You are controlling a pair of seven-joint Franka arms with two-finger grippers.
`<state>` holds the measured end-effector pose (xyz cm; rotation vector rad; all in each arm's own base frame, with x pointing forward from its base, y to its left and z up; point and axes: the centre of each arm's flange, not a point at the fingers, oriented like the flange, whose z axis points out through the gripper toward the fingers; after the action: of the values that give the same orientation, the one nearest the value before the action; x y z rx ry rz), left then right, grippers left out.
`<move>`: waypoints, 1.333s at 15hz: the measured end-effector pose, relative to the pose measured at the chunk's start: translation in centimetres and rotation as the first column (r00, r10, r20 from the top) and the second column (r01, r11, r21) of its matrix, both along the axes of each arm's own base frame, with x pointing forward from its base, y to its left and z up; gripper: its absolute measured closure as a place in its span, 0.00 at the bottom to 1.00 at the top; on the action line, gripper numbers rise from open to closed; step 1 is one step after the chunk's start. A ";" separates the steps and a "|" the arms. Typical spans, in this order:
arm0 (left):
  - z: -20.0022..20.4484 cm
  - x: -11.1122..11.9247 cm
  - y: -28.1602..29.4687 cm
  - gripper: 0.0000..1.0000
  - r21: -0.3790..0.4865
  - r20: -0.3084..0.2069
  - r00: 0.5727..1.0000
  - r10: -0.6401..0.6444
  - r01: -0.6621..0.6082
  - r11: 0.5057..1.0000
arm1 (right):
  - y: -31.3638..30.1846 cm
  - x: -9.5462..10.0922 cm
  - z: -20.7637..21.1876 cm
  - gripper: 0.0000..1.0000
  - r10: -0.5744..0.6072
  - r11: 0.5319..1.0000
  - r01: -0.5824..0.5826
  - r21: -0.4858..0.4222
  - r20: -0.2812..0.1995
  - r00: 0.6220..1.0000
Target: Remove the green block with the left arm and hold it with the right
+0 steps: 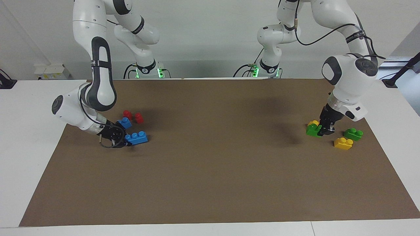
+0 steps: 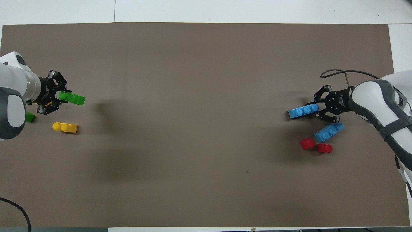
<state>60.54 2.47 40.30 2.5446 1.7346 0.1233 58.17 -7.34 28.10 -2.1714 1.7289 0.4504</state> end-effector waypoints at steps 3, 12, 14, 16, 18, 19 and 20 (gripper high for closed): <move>-2.7 1.6 0.9 0.66 -0.002 -0.008 1.000 -0.010 0.010 1.000 | -0.1 0.0 0.0 0.39 -0.001 1.000 0.001 0.000 0.001 1.000; -8.4 4.9 0.9 0.66 0.005 -0.009 0.995 -0.100 0.100 0.995 | -0.2 1.4 7.8 0.00 0.094 0.995 -0.091 -0.044 0.062 0.994; -8.4 4.9 0.8 0.66 0.010 -0.008 0.987 -0.159 0.159 0.987 | 0.9 1.4 12.6 0.00 0.215 0.970 -0.205 -0.129 0.070 0.974; -8.3 5.0 0.6 0.51 0.014 -0.007 0.977 -0.213 0.213 0.977 | 2.5 1.4 17.4 0.00 0.356 0.924 -0.339 -0.176 0.076 0.931; -7.7 5.2 0.5 0.28 0.021 0.004 0.968 -0.249 0.249 0.968 | 3.3 1.1 21.7 0.00 0.498 0.854 -0.470 -0.224 0.087 0.863; -7.1 5.4 0.5 0.17 0.028 0.013 0.966 -0.260 0.260 0.965 | 3.6 0.7 23.6 0.00 0.572 0.804 -0.536 -0.259 0.088 0.815; -6.3 5.5 0.5 0.07 0.038 0.021 0.961 -0.275 0.274 0.961 | 4.0 0.3 25.3 0.00 0.646 0.743 -0.599 -0.300 0.087 0.758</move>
<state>66.03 2.98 34.04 2.7627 1.3621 0.1726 58.51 -3.35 53.40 -2.8673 0.9486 0.1623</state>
